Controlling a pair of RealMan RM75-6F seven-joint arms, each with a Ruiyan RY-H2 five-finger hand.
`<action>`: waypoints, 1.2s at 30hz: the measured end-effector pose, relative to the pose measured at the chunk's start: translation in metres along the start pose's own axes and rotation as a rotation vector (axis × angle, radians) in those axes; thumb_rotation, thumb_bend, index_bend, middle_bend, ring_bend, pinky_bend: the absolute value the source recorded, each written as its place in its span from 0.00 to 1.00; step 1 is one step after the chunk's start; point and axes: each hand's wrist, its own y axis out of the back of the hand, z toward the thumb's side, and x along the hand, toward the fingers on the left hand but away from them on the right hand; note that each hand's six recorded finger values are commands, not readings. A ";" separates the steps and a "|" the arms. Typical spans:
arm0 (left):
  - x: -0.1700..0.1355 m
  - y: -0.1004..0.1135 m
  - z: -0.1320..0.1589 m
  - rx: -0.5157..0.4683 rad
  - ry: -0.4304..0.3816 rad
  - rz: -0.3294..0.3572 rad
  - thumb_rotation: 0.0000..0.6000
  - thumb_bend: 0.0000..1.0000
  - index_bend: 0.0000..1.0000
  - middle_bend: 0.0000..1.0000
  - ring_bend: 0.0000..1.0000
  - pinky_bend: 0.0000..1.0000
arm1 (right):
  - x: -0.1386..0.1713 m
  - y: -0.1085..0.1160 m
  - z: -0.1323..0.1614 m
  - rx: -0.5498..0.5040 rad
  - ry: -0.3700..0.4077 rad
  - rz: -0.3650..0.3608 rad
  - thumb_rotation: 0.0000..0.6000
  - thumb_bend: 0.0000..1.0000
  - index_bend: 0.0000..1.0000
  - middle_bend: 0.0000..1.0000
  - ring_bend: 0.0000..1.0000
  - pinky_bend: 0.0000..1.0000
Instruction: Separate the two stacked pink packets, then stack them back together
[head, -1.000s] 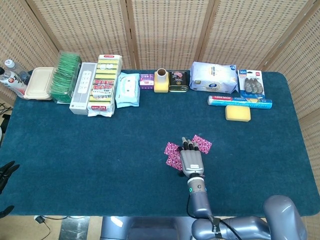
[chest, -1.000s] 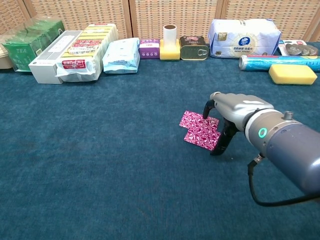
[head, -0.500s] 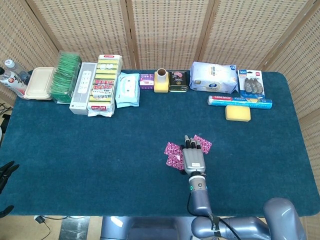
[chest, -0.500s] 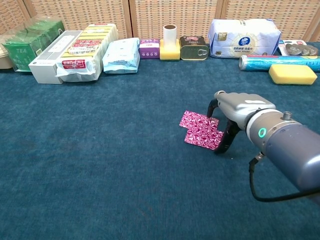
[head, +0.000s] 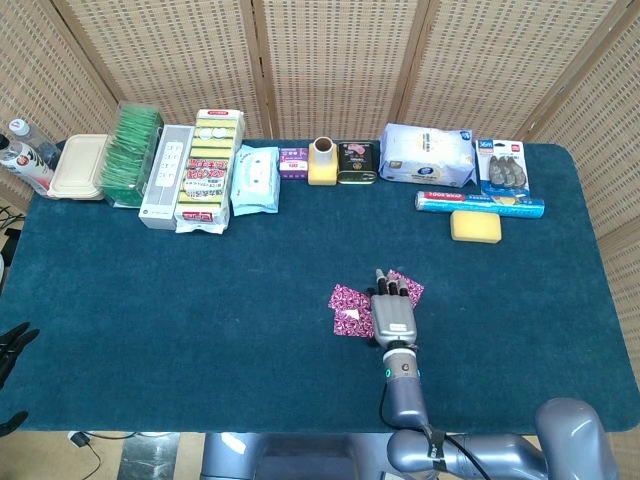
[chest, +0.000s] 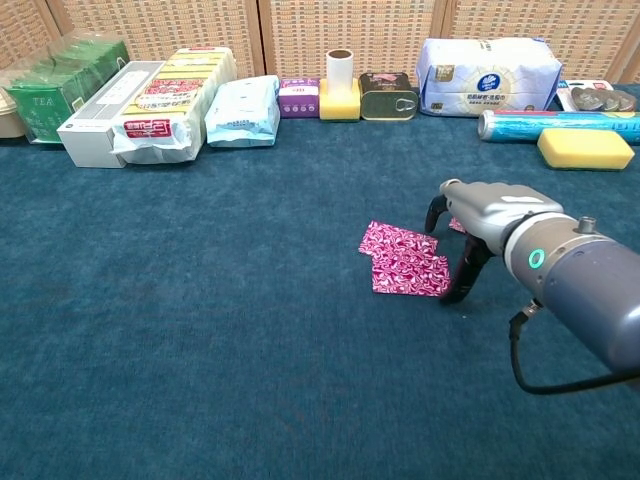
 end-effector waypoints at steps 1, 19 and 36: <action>0.000 0.000 0.000 0.000 0.000 0.001 1.00 0.03 0.00 0.00 0.00 0.04 | 0.000 0.000 0.001 -0.001 0.003 0.001 1.00 0.09 0.30 0.00 0.00 0.01; 0.001 0.000 -0.001 -0.005 0.000 -0.001 1.00 0.03 0.00 0.00 0.00 0.04 | -0.002 -0.007 0.006 0.019 0.002 0.001 1.00 0.24 0.36 0.02 0.00 0.03; 0.001 0.000 0.000 -0.004 -0.001 -0.006 1.00 0.03 0.00 0.00 0.00 0.04 | 0.003 0.000 0.009 0.017 0.009 -0.019 1.00 0.28 0.42 0.03 0.00 0.06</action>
